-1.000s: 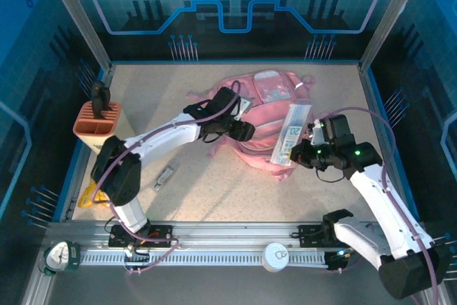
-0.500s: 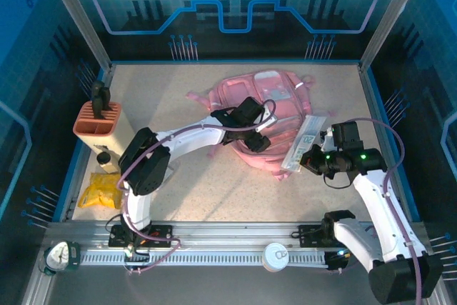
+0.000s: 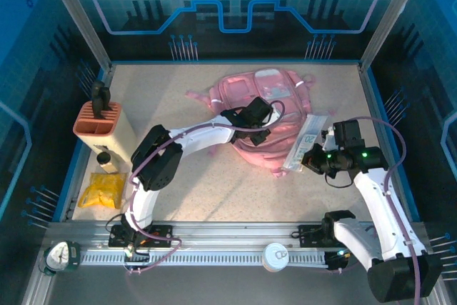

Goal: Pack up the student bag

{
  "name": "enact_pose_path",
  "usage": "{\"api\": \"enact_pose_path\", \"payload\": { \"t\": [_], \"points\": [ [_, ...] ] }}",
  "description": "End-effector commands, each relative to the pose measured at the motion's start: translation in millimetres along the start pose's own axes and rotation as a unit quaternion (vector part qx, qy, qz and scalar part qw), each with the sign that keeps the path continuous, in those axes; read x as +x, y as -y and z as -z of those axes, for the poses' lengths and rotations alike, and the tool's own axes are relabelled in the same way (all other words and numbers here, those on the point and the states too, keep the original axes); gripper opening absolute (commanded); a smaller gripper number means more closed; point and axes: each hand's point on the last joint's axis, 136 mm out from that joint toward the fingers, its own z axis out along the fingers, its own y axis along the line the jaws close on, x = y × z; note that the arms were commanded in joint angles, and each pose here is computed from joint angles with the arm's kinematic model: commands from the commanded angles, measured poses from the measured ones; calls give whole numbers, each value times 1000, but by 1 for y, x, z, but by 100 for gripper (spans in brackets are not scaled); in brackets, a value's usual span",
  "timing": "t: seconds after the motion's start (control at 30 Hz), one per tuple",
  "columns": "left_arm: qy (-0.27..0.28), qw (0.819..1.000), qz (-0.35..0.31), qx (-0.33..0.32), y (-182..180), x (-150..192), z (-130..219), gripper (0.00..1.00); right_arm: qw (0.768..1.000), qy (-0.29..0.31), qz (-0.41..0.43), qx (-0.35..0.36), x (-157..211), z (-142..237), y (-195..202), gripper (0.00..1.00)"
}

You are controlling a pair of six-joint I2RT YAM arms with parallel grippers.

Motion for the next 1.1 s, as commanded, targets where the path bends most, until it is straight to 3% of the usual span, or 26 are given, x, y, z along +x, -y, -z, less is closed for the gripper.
{"api": "enact_pose_path", "payload": {
  "t": [0.0,0.03,0.3,0.57,0.83,1.07],
  "points": [
    [41,997,40,-48,-33,-32,34,4,1000,13,11,11,-6,13,-1,0],
    [46,996,51,-51,-37,-35,42,0,1000,15,14,9,-7,15,-3,0],
    [74,978,188,-44,-55,-64,105,0,1000,-2,12,-28,-10,4,-15,0],
    [87,955,283,-29,-58,-76,136,0,993,-34,27,-106,-19,-24,-48,0],
    [103,946,305,-13,-57,-88,153,0,986,-30,40,-158,-45,-57,-80,0],
    [104,940,325,-11,-59,-89,154,0,985,-29,73,-154,-72,-101,-107,0]
  ]
}}
